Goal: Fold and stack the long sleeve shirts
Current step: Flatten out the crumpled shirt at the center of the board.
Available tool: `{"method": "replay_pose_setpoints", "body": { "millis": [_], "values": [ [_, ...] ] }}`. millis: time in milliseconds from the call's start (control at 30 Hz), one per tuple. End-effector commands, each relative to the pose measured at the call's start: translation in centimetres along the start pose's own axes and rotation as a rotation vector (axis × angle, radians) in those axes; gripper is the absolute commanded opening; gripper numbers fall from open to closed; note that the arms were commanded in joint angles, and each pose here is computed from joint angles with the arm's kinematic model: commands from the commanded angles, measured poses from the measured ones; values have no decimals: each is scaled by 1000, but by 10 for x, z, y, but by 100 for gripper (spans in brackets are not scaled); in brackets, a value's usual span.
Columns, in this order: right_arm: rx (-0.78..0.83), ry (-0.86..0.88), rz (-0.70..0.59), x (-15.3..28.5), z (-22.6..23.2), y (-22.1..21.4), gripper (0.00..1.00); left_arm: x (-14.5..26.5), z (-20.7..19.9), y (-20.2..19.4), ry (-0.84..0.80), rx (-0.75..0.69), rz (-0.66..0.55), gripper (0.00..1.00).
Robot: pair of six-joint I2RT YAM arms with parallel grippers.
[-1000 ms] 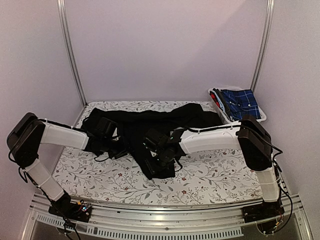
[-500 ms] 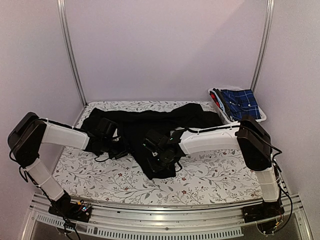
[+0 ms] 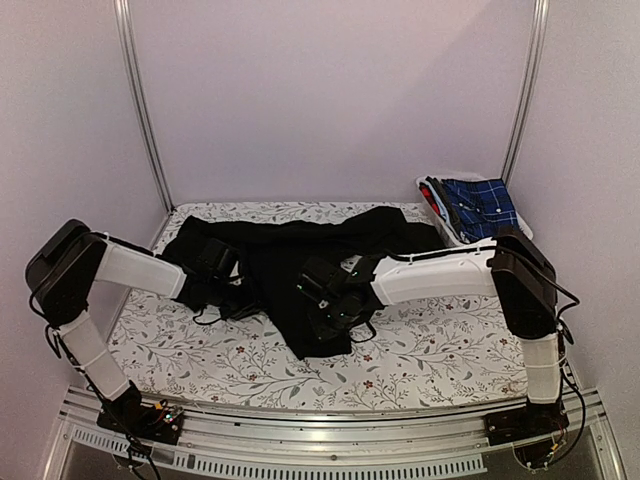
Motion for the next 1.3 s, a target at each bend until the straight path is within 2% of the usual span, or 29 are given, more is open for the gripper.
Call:
{"method": "replay_pose_setpoints", "body": {
  "millis": [0,167,267,333,433,533,700,1033,1267],
  "values": [
    [-63,-61,-30,14,-32,7,0,-8,-12,6,-9,-23,-12,24],
    [-92,-66,-47,20,-49,9,0,-15,-13,8,15,-13,-12,14],
    [-82,0,-65,27,-41,15,5,-14,-9,5,49,-5,7,7],
    [-58,42,-70,28,-28,16,15,-10,-9,4,50,-6,7,0],
    [-16,104,-81,34,-1,18,28,-1,-12,2,50,-25,8,0],
    [20,147,-81,34,22,16,37,5,-14,-1,46,-44,14,0],
    [46,171,-56,23,38,11,45,8,-17,-8,37,-56,31,0],
    [42,93,13,4,33,-9,48,11,-17,-11,37,-59,31,0],
    [33,70,33,-6,34,-15,37,11,-16,-12,42,-61,33,0]
  ]
}}
Point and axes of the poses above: each gripper's point midway between its finger pads, its own x axis back along the fingers, its own z axis along the line the jaws close on, y = z × x, the point moved 8 cm from there along x, back along the fingers, and after that the axes turned 2 degrees about x, right-handed, at the moved point
